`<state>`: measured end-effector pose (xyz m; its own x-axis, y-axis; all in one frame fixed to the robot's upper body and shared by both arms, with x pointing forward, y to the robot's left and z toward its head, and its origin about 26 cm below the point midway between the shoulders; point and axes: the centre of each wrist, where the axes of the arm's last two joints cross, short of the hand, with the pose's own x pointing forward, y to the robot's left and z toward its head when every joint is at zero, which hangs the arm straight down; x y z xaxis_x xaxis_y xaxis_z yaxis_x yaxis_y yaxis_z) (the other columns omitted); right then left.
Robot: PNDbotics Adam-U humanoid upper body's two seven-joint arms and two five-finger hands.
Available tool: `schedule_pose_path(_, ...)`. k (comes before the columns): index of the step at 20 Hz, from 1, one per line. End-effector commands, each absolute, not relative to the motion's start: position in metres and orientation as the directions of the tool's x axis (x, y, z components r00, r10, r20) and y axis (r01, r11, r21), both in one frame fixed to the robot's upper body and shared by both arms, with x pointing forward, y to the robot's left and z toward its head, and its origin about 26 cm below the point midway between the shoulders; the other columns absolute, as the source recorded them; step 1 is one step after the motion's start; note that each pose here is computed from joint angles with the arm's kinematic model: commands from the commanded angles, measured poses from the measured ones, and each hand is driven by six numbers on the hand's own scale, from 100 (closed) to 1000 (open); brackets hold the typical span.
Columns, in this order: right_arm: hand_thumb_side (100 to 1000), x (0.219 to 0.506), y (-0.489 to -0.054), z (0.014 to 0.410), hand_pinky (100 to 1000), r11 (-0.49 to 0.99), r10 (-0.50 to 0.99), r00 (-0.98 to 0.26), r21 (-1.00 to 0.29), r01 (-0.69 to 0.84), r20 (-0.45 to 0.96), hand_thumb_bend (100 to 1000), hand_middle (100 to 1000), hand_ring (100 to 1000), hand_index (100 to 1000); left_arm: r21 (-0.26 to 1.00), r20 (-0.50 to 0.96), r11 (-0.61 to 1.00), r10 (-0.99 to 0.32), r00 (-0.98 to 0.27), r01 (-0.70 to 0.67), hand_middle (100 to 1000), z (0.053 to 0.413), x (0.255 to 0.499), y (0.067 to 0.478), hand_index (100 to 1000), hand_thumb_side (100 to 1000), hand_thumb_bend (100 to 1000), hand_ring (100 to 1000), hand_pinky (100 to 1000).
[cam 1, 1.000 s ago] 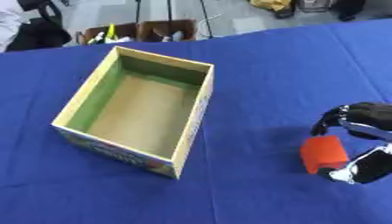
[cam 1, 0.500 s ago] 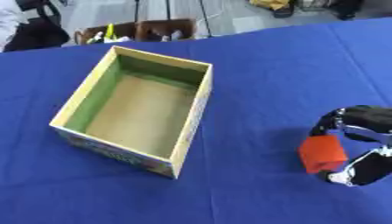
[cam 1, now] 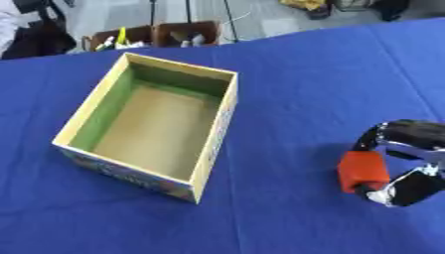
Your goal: Pick up objects on the table and place them in the box.
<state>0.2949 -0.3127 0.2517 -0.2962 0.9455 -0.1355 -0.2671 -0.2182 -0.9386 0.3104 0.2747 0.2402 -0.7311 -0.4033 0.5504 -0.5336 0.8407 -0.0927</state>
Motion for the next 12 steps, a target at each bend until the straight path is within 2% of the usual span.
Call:
schedule_pose_path(1,401,0.2948,-0.3143,0.2598,704,-0.227,0.946,-0.282,-0.948,-0.222,-0.160,273,603,787,749,-0.100,0.519,0.845,-0.406,-0.752,-0.525,758,0.2484,0.3070,0.2730,842,948,100,791,698)
schedule_pose_path(6,392,0.2955,-0.3146,0.2596,667,-0.212,0.950,-0.271,-0.958,-0.191,-0.156,282,539,749,671,-0.101,0.519,0.845,-0.405,-0.753,-0.525,756,0.2485,0.3071,0.2727,842,948,100,791,697)
schedule_pose_path(12,380,0.2951,-0.3136,0.2627,635,-0.175,0.957,-0.256,-0.975,-0.138,-0.136,194,474,710,588,-0.100,0.520,0.845,-0.406,-0.752,-0.526,756,0.2483,0.3071,0.2727,842,946,100,791,696)
